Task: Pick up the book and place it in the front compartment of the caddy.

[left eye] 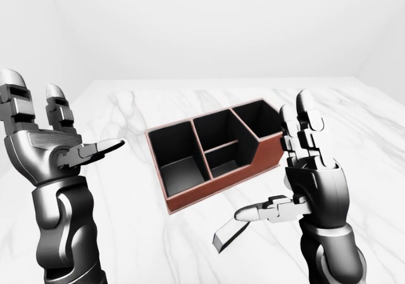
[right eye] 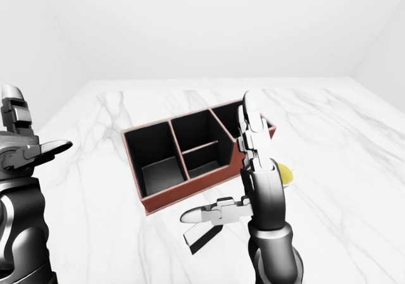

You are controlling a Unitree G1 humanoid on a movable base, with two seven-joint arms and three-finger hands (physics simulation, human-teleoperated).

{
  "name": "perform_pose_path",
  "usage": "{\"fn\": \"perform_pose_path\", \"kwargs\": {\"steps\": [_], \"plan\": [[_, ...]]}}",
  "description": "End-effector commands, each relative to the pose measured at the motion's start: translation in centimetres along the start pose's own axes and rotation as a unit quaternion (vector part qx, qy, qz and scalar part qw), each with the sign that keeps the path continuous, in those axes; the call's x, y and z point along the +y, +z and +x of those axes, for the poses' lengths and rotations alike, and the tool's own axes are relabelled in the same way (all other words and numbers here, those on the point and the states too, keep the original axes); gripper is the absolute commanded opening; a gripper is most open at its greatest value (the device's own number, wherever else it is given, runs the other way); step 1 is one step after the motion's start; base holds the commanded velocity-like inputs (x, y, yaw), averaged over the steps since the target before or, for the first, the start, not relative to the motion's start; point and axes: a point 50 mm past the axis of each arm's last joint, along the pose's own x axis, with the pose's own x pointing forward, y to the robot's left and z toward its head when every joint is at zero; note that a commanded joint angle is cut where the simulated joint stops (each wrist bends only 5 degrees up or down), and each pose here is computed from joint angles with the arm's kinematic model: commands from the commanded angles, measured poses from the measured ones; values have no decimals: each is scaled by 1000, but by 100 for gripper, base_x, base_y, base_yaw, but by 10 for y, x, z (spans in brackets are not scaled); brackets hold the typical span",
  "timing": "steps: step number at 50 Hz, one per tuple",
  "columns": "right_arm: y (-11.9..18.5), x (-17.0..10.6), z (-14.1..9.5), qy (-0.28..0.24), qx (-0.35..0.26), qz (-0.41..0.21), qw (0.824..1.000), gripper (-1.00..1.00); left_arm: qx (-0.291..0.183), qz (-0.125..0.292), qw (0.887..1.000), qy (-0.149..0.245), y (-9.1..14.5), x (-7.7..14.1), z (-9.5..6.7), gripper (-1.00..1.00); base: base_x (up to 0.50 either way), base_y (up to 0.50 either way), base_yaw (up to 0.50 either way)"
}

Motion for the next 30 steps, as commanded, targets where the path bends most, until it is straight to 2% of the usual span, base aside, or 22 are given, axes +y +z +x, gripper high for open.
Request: {"fn": "perform_pose_path", "kwargs": {"steps": [1, 9, 23, 30], "plan": [[-17, 3, 4, 4, 29, -1, 1000, 100, 39, 12, 999, 16, -20, 2, 0, 100, 50, 0, 0], [-12, 1, 5, -9, 18, 10, 1000, 100, 37, 12, 999, 16, -19, 2, 0, 100, 45, 1, 0], [12, -4, -3, -26, -21, 29, 999, 100, 36, 12, 999, 16, -19, 2, -1, 100, 1, 0, 0], [30, -11, -6, -12, -58, -18, 998, 100, 38, 13, 999, 14, -20, 1, -2, 100, 0, 0, 0]]}}
